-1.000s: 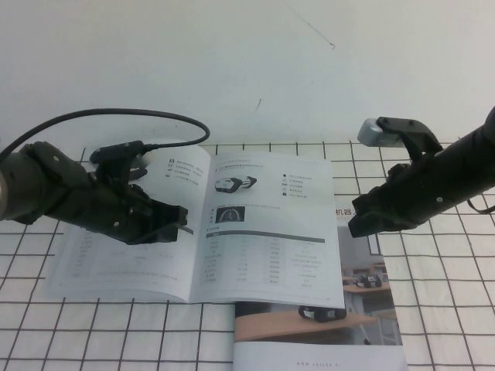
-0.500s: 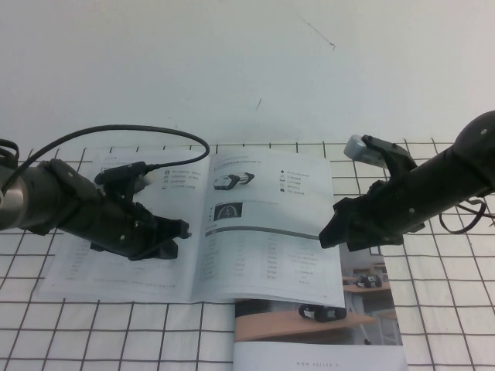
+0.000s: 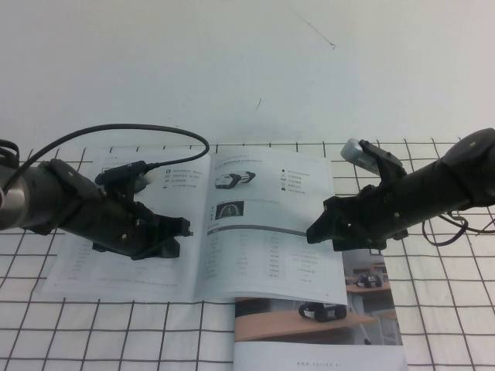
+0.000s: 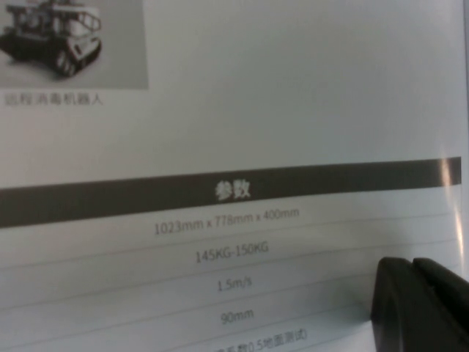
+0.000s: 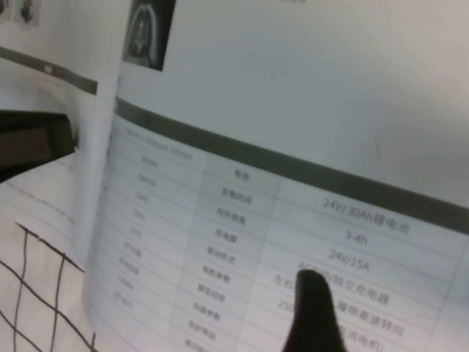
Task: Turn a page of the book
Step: Open the closed book
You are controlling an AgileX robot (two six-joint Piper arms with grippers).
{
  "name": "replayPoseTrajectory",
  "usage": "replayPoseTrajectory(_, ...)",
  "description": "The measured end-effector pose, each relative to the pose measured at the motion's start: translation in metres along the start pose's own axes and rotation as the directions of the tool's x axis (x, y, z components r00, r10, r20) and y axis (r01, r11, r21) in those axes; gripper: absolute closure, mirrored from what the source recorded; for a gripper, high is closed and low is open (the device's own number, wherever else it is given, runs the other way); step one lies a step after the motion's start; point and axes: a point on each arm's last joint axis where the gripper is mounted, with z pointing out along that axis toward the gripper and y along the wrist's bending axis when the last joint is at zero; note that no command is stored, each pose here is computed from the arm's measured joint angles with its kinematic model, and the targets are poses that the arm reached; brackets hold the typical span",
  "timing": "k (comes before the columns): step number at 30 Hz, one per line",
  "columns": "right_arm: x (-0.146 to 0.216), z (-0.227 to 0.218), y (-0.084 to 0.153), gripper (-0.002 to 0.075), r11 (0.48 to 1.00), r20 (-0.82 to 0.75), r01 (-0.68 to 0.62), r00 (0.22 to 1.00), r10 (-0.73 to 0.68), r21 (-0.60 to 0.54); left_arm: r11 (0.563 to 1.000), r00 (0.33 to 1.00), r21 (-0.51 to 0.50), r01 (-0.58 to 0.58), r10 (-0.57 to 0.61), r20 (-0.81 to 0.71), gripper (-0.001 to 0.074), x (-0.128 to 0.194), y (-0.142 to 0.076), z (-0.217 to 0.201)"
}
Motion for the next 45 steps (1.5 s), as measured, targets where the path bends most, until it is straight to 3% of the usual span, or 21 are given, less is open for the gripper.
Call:
replayPoseTrajectory(14, 0.002, 0.011, -0.007, 0.027, 0.999, -0.016, -0.028, 0.999, 0.028, -0.019, 1.0, 1.0, 0.0, 0.005, -0.005, 0.0, 0.0738, 0.0, 0.0, 0.0)
replayPoseTrajectory(29, -0.008, 0.012, 0.007, 0.027, 0.981, 0.088, -0.016, 0.996, 0.034, -0.195, 1.0, 1.0, 0.001, 0.007, -0.007, 0.001, 0.0738, 0.0, 0.0, 0.0)
replayPoseTrajectory(39, 0.006, 0.011, -0.004, 0.027, 0.999, -0.102, 0.005, 0.995, -0.01, -0.053, 1.0, 1.0, 0.002, 0.009, -0.009, 0.001, 0.0738, 0.0, 0.0, 0.0)
replayPoseTrajectory(45, 0.001, 0.007, -0.002, 0.027, 1.0, -0.137, 0.02, 0.99, -0.023, -0.018, 1.0, 1.0, 0.003, 0.007, -0.007, -0.002, 0.0738, 0.0, 0.0, 0.001)
